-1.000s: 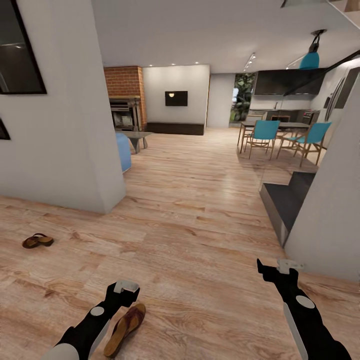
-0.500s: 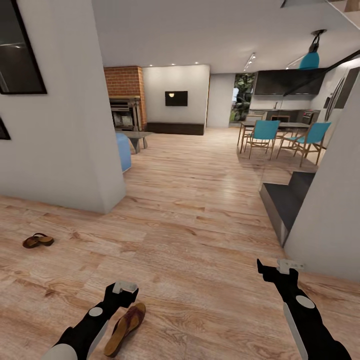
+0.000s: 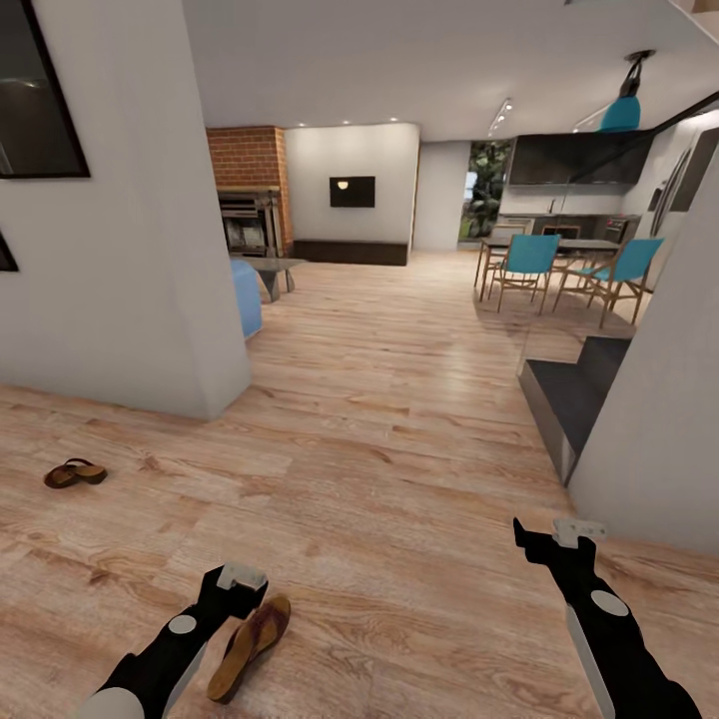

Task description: Pick up the two gym shoes and the two sandals from the corridor floor and place them onto the hallstand (shoe rack) in the corridor, making sure they are on the rack and not on the floor. Arrange them so the two gym shoes are next to each other and the two sandals are next to each other.

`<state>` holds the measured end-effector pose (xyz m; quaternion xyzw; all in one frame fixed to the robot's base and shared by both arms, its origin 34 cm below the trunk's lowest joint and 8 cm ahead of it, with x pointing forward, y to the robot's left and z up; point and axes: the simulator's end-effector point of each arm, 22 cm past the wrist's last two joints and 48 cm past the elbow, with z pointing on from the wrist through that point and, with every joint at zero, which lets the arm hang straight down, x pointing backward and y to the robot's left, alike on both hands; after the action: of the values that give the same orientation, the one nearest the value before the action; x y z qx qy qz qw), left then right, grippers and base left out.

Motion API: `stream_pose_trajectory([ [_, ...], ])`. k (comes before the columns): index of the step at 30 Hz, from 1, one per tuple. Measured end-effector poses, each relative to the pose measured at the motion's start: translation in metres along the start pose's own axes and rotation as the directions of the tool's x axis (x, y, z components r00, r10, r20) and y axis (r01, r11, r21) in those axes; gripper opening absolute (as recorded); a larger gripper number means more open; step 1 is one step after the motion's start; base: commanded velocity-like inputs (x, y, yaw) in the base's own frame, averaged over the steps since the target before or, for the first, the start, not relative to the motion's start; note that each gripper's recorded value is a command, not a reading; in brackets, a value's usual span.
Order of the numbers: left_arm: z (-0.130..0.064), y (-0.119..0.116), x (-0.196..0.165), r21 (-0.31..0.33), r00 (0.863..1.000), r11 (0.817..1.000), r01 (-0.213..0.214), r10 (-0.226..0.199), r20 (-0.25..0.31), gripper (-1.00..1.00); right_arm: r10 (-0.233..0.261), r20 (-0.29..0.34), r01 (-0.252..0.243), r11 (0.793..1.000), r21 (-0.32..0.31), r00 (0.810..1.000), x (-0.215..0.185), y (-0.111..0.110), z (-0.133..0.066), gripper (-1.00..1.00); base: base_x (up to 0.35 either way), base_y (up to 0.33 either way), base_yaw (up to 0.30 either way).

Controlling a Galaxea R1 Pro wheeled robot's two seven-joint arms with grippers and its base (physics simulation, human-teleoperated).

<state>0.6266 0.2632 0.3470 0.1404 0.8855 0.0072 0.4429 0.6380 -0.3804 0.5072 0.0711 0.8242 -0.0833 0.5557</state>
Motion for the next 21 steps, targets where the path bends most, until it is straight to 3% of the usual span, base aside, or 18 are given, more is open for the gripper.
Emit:
stream_pose_trajectory([
  [10,0.006,-0.001,0.037,0.085,0.999,0.996,-0.041,0.043,-0.03,1.0,-0.004,-0.022,0.004,1.0,-0.003,1.0,0.033,0.002,0.005,1.0,0.0,0.0,0.0],
  [12,0.004,0.017,0.048,0.083,0.998,0.996,-0.045,0.049,-0.044,1.0,-0.006,-0.035,0.006,1.0,-0.003,0.999,0.041,0.002,0.007,1.0,0.0,0.0,0.01],
  [21,0.012,0.014,0.074,0.097,0.995,0.995,-0.039,0.048,-0.087,1.0,-0.017,-0.084,0.017,1.0,-0.002,0.996,0.068,0.003,0.014,1.0,0.0,0.0,0.072],
])
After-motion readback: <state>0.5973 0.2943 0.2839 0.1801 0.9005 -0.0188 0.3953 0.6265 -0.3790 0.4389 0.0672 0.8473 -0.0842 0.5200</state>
